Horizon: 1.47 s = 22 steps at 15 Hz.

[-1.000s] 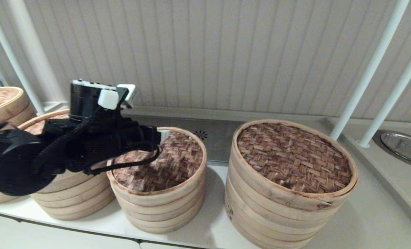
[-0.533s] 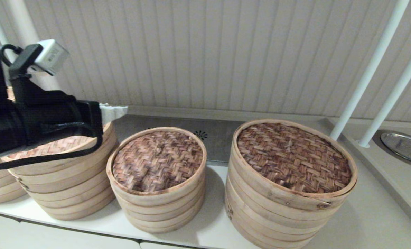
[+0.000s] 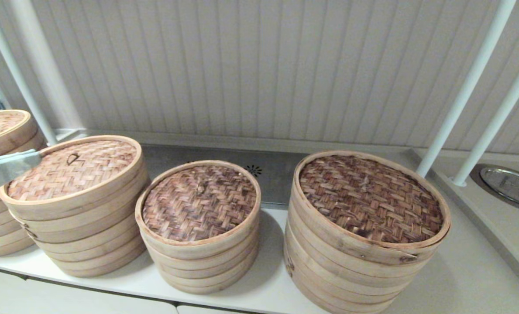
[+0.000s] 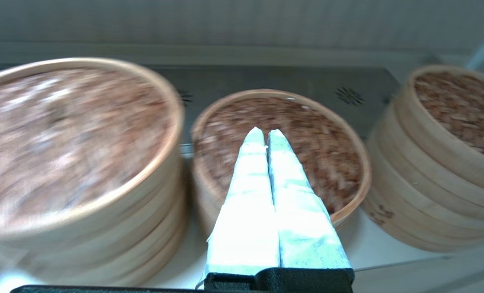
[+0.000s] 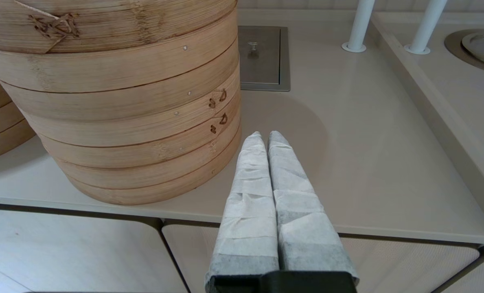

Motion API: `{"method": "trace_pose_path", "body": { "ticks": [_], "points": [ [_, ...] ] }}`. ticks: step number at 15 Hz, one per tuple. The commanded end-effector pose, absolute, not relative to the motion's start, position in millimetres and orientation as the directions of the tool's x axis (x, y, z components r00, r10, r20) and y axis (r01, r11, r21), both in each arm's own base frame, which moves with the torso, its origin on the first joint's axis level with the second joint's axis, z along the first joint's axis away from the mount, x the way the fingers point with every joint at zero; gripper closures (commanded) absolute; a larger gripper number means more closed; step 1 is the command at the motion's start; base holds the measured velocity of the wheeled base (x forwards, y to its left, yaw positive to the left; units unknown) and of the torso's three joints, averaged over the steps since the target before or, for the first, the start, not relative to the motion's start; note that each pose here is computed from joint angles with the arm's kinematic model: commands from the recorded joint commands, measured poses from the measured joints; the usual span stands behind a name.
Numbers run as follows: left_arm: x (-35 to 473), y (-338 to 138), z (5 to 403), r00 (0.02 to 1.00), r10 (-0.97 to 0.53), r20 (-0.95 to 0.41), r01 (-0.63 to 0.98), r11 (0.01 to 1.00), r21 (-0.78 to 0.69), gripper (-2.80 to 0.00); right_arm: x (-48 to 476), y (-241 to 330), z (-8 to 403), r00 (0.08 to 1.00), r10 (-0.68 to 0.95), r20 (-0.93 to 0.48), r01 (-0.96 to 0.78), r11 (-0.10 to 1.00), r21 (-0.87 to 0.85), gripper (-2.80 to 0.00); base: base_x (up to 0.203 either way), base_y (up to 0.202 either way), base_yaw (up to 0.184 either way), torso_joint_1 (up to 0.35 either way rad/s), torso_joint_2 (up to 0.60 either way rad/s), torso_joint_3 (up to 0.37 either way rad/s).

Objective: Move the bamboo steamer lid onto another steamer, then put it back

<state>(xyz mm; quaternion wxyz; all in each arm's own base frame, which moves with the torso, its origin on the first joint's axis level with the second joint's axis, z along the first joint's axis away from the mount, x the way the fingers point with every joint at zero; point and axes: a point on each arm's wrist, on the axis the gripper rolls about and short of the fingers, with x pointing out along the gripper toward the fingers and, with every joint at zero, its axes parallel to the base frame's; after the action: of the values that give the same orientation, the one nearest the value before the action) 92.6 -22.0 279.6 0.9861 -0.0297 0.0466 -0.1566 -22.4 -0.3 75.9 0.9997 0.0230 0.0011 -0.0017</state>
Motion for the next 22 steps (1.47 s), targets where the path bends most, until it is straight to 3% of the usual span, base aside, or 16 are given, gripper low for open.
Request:
{"method": "trace_pose_path", "body": {
  "ticks": [1, 7, 22],
  "points": [
    [56, -12, 275, 0.961, -0.275, 0.000, 0.275, 0.959, -0.065, 0.00, -22, 0, 75, 1.000, -0.003, -0.006, 0.003, 0.999, 0.046, 0.00, 0.000, 0.000, 0.000, 0.000, 0.00, 0.000],
    [12, -3, 211, 0.987, -0.159, -0.020, 0.158, 0.985, -0.064, 0.00, -22, 0, 75, 1.000, -0.003, -0.005, 0.003, 0.999, 0.046, 0.00, 0.000, 0.000, 0.000, 0.000, 0.00, 0.000],
    [-30, -4, 107, 0.987, -0.160, -0.020, 0.159, 0.987, -0.032, 0.00, -22, 0, 75, 1.000, -0.003, -0.005, 0.003, 0.999, 0.046, 0.00, 0.000, 0.000, 0.000, 0.000, 0.00, 0.000]
  ]
}}
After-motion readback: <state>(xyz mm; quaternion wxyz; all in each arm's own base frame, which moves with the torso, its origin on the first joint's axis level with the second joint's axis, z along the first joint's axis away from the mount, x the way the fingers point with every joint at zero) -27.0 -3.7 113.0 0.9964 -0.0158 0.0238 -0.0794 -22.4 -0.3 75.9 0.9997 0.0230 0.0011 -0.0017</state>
